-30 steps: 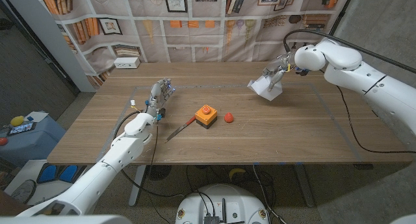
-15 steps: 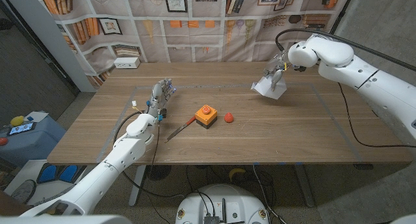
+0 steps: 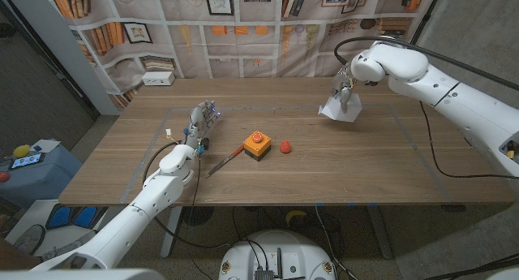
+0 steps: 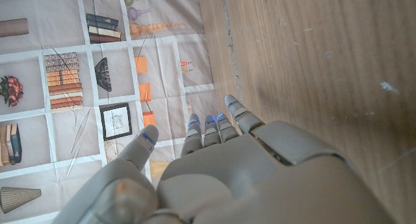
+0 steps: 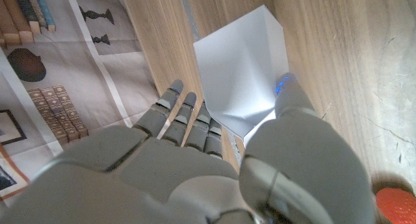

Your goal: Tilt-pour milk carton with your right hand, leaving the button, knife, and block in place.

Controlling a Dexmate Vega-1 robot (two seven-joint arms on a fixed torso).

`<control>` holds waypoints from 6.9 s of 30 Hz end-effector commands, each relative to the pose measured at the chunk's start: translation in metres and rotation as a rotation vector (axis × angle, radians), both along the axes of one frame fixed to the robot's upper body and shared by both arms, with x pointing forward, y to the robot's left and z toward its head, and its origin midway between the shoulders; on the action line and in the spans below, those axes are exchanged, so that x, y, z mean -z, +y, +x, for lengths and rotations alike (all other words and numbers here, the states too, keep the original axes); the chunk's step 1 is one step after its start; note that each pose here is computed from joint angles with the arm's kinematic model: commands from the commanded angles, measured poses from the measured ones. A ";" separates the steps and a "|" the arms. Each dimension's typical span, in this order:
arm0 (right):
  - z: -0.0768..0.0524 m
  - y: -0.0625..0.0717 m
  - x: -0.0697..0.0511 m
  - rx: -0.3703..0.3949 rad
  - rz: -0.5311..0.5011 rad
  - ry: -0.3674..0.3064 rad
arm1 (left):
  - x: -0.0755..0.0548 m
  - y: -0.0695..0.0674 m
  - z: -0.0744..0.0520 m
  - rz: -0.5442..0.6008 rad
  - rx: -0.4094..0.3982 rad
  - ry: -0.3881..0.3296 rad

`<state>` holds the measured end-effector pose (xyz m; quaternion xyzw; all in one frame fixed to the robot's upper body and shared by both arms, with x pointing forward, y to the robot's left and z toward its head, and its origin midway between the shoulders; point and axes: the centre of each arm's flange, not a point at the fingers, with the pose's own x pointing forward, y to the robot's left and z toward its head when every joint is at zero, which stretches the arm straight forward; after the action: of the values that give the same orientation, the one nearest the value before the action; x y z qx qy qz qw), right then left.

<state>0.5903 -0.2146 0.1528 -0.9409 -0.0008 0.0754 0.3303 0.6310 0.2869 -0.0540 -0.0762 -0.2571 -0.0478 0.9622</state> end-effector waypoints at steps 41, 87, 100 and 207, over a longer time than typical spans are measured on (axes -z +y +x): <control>0.007 0.023 0.014 0.120 -0.332 -0.039 | 0.010 -0.002 -0.002 -0.014 0.013 0.013; 0.004 -0.006 0.000 -0.037 0.133 0.026 | 0.011 -0.005 0.000 -0.013 0.018 0.018; 0.005 -0.027 0.002 -0.084 0.333 0.023 | 0.010 -0.004 0.000 -0.017 0.011 0.014; 0.051 -0.057 0.169 -0.537 1.262 -0.318 | -0.021 0.010 -0.008 0.089 -0.036 -0.043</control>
<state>0.6361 -0.2706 -0.0045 -0.5570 -0.3232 0.0118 0.7649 0.6239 0.2955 -0.0379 -0.0370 -0.2760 -0.0472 0.9593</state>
